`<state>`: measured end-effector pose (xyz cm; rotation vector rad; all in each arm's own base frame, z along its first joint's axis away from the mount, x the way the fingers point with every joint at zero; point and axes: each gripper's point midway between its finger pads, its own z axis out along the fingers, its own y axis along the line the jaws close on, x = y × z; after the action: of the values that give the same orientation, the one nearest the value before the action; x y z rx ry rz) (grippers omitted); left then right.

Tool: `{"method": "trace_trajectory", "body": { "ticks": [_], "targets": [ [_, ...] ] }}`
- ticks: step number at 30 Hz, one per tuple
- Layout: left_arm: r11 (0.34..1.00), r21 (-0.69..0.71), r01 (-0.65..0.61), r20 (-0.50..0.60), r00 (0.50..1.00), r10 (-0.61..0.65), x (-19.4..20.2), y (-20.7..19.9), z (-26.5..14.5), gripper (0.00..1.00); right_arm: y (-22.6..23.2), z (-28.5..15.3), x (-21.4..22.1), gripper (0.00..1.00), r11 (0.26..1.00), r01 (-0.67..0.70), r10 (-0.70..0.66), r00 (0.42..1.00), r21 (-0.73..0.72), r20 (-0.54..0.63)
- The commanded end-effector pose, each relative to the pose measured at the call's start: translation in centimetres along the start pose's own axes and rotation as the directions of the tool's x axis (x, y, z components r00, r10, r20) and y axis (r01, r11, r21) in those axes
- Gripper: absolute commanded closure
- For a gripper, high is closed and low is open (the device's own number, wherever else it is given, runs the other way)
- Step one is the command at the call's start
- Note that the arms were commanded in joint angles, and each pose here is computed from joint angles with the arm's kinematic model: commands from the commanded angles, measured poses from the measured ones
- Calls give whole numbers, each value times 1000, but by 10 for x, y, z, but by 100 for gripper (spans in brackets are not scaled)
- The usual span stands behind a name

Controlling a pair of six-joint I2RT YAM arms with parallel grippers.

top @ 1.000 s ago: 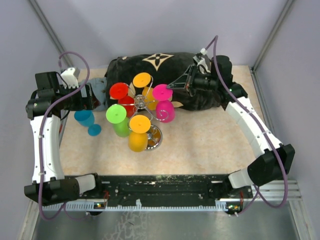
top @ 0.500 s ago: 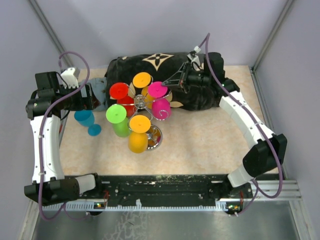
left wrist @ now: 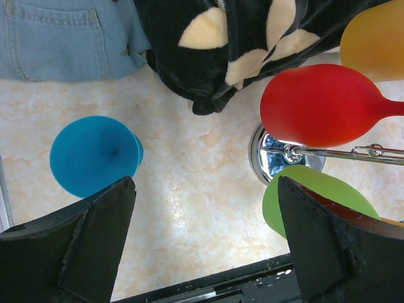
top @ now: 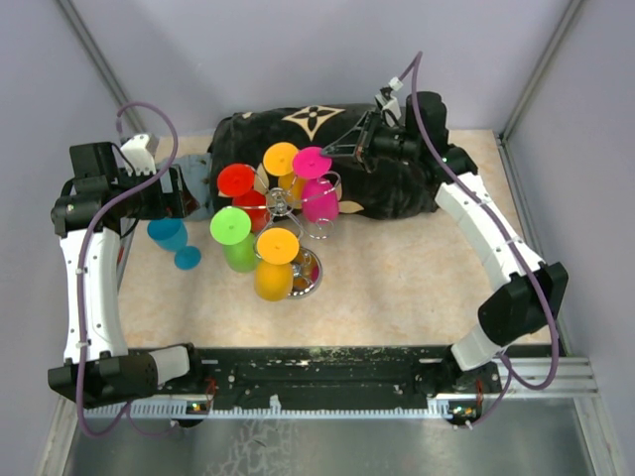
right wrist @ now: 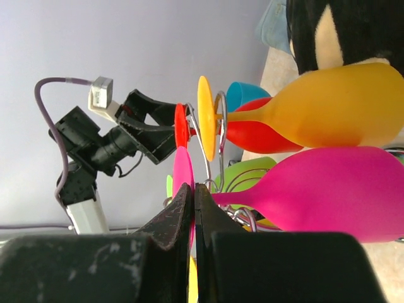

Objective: Take the wine glass off the wine glass rack

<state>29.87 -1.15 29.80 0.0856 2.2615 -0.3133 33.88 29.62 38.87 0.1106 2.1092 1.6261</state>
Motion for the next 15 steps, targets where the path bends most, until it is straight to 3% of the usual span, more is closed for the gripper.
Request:
{"method": "trace_trajectory", "body": {
  "ticks": [1,9,15],
  "targets": [
    [1000,12,-11,28,1000,11,-5,-3,-4,2,10,-9,-20,100,999,41,-41,997,-3,67],
    [1000,9,-4,63,998,4,-17,-6,-12,1,-2,-39,-67,100,999,29,-31,979,16,199],
    [988,-141,-55,217,972,86,-63,9,-43,0,8,-87,-124,100,999,38,-25,934,-29,358]
  ]
}}
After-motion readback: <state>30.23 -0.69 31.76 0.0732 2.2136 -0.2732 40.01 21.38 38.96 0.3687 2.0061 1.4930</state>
